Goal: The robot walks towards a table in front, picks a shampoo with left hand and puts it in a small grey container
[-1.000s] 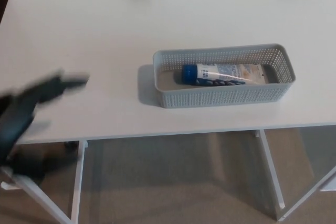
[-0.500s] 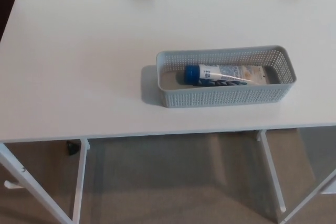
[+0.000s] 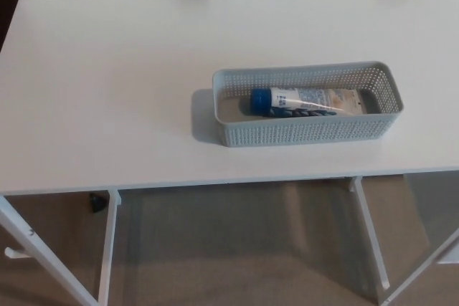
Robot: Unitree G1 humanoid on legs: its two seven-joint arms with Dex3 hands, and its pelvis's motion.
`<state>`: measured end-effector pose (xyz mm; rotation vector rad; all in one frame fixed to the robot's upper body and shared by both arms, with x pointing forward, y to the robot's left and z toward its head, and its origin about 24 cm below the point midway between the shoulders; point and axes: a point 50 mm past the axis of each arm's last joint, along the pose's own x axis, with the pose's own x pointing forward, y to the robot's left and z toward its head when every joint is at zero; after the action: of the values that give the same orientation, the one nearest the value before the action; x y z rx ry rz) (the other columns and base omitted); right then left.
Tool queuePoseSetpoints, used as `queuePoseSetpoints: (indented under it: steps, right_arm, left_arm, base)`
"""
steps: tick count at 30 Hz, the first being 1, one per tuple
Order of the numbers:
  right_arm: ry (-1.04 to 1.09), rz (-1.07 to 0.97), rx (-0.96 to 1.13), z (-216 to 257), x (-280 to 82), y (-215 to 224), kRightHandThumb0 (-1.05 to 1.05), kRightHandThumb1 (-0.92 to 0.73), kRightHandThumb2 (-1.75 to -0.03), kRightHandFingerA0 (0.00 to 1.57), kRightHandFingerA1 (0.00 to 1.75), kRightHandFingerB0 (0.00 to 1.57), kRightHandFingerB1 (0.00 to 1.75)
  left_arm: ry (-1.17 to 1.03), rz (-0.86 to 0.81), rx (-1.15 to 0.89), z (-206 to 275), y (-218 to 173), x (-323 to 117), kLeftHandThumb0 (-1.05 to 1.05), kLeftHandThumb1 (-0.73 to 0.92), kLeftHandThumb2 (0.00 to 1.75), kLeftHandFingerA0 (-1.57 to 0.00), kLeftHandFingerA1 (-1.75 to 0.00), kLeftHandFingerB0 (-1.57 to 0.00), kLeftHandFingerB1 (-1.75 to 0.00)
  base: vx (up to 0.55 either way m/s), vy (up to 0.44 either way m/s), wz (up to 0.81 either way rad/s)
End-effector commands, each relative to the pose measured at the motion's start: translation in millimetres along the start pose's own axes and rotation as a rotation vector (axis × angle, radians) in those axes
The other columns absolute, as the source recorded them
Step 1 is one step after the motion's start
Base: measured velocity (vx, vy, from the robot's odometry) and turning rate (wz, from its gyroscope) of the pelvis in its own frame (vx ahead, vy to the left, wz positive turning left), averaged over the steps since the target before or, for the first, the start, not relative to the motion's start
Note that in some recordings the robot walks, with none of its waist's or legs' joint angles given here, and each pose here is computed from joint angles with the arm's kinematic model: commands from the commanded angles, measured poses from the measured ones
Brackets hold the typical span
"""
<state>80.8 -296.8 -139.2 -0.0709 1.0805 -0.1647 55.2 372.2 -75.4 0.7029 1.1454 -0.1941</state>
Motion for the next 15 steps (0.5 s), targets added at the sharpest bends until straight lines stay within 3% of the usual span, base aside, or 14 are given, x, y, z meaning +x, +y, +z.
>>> queuePoseSetpoints:
  steps: [1,3,4,5,6,7,8,9,10,12,13,14,15]
  right_arm:
    - [0.067,-0.053,-0.067,-30,-16,-20,-0.45,-0.60,-0.60,0.67,0.49,0.57,0.42]
    - [0.091,-0.057,-0.075,-41,-21,-21,-0.43,-0.61,-0.59,0.66,0.48,0.56,0.42]
    - [0.092,-0.055,-0.079,-43,-22,-21,-0.39,-0.50,-0.91,0.60,0.65,0.45,0.56]
    - [0.097,-0.055,-0.083,-45,-22,-21,-0.41,-0.60,-0.58,0.67,0.49,0.59,0.43]
    - [0.103,-0.056,-0.086,-46,-23,-22,-0.41,-0.60,-0.58,0.67,0.49,0.59,0.43]
    - [0.105,-0.056,-0.067,-47,-23,-22,-0.40,-0.49,-0.89,0.60,0.65,0.45,0.56]
    - [0.103,-0.053,-0.062,-46,-22,-21,-0.40,-0.49,-0.89,0.60,0.65,0.45,0.56]
    - [0.098,-0.048,-0.069,-44,-22,-20,-0.40,-0.62,-0.58,0.63,0.48,0.55,0.42]
    - [0.089,-0.041,-0.079,-41,-20,-20,-0.39,-0.48,-0.89,0.59,0.65,0.42,0.55]
    - [0.081,-0.049,-0.088,-36,-18,-19,-0.39,-0.48,-0.89,0.60,0.65,0.44,0.56]
    - [0.078,-0.050,-0.083,-35,-18,-20,-0.40,-0.47,-0.89,0.61,0.65,0.45,0.56]
    - [0.079,-0.051,-0.083,-34,-17,-20,-0.43,-0.59,-0.58,0.66,0.48,0.56,0.42]
    - [0.080,-0.051,-0.084,-33,-17,-20,-0.43,-0.60,-0.58,0.66,0.49,0.55,0.42]
  left_arm:
    - [0.239,0.215,-0.224,-22,-17,19,-0.43,0.64,0.59,-0.81,-0.70,-0.44,-0.38]
    - [0.285,0.207,-0.197,-34,-35,16,-0.40,0.65,0.59,-0.77,-0.62,-0.36,-0.35]
    - [0.303,0.191,-0.137,-37,-40,14,-0.49,0.52,0.83,-0.70,-0.68,-0.35,-0.49]
    - [0.322,0.166,-0.063,-40,-44,13,-0.44,0.65,0.60,-0.79,-0.60,-0.52,-0.40]
    - [0.336,0.144,0.001,-43,-46,12,-0.44,0.65,0.60,-0.79,-0.60,-0.52,-0.40]
    - [0.356,0.068,0.152,-47,-50,10,-0.52,0.54,0.84,-0.54,-0.64,-0.29,-0.47]
    - [0.366,0.040,0.209,-50,-50,9,-0.52,0.54,0.84,-0.54,-0.64,-0.29,-0.47]
    - [0.362,0.036,0.208,-50,-51,8,-0.42,0.63,0.59,-0.57,-0.50,-0.31,-0.32]
    - [0.353,0.031,0.199,-50,-52,8,-0.48,0.51,0.81,-0.52,-0.59,-0.25,-0.45]
    - [0.340,0.035,0.150,-46,-51,11,-0.47,0.52,0.81,-0.53,-0.59,-0.25,-0.45]
    - [0.326,0.032,0.159,-44,-51,12,-0.28,0.48,0.98,-0.47,-0.66,-0.15,-0.51]
    - [0.318,0.032,0.162,-43,-51,12,-0.48,0.56,0.85,-0.52,-0.58,-0.25,-0.45]
    - [0.310,0.033,0.159,-42,-52,13,-0.49,0.58,0.87,-0.49,-0.57,-0.25,-0.45]
  base:
    - [0.00,0.000,0.00]
    - [0.00,0.000,0.00]
    - [0.00,0.000,0.00]
    - [0.00,0.000,0.00]
    - [0.00,0.000,0.00]
    - [0.00,0.000,0.00]
    - [0.00,0.000,0.00]
    - [0.00,0.000,0.00]
    - [0.00,0.000,0.00]
    - [0.00,0.000,0.00]
    - [0.00,0.000,0.00]
    - [0.00,0.000,0.00]
    - [0.00,0.000,0.00]
